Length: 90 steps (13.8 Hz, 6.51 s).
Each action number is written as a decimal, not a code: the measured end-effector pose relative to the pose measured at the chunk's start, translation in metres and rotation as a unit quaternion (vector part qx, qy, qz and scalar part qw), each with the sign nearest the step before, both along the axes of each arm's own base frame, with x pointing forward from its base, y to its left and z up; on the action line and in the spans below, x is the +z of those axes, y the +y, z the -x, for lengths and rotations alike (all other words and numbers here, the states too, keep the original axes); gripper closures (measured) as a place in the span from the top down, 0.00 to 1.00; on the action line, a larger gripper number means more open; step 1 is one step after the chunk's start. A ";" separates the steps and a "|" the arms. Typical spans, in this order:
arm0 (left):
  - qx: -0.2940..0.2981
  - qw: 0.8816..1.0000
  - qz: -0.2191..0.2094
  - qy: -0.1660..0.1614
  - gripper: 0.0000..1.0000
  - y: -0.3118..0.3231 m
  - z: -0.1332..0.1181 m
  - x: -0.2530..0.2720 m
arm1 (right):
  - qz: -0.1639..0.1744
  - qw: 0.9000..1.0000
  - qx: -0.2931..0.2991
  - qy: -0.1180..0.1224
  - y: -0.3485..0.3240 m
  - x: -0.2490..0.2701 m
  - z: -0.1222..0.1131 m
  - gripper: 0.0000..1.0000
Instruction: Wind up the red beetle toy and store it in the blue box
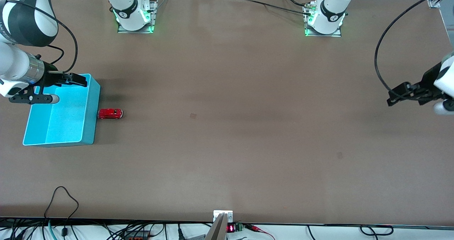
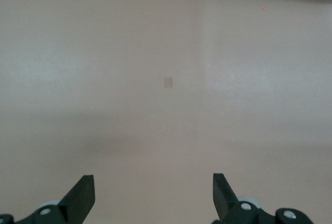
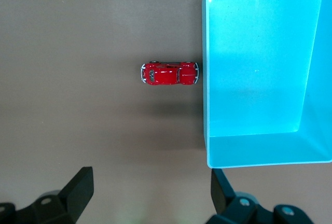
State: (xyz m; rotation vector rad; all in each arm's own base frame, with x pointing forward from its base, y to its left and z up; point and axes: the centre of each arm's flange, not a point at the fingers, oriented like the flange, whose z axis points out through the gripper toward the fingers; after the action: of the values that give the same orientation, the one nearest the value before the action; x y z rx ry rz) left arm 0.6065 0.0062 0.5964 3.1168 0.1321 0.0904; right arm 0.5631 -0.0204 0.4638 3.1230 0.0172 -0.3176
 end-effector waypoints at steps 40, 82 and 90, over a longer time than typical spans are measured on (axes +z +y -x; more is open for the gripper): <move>-0.002 0.999 0.004 0.033 1.00 0.014 0.055 0.010 | -0.009 0.732 0.676 -0.084 0.026 -0.189 0.011 1.00; -0.004 1.000 0.004 0.030 1.00 0.011 0.055 0.011 | 0.004 0.691 0.718 -0.084 0.007 -0.273 0.017 0.44; -0.006 1.000 0.004 0.023 1.00 0.009 0.053 0.012 | 0.021 0.822 0.553 -0.135 0.060 -0.191 0.008 0.44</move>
State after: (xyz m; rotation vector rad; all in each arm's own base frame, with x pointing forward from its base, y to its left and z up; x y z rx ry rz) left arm 0.5536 0.0153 0.6085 3.1132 0.1139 0.0191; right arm 0.5546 0.0399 0.2731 2.4791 1.6533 0.1548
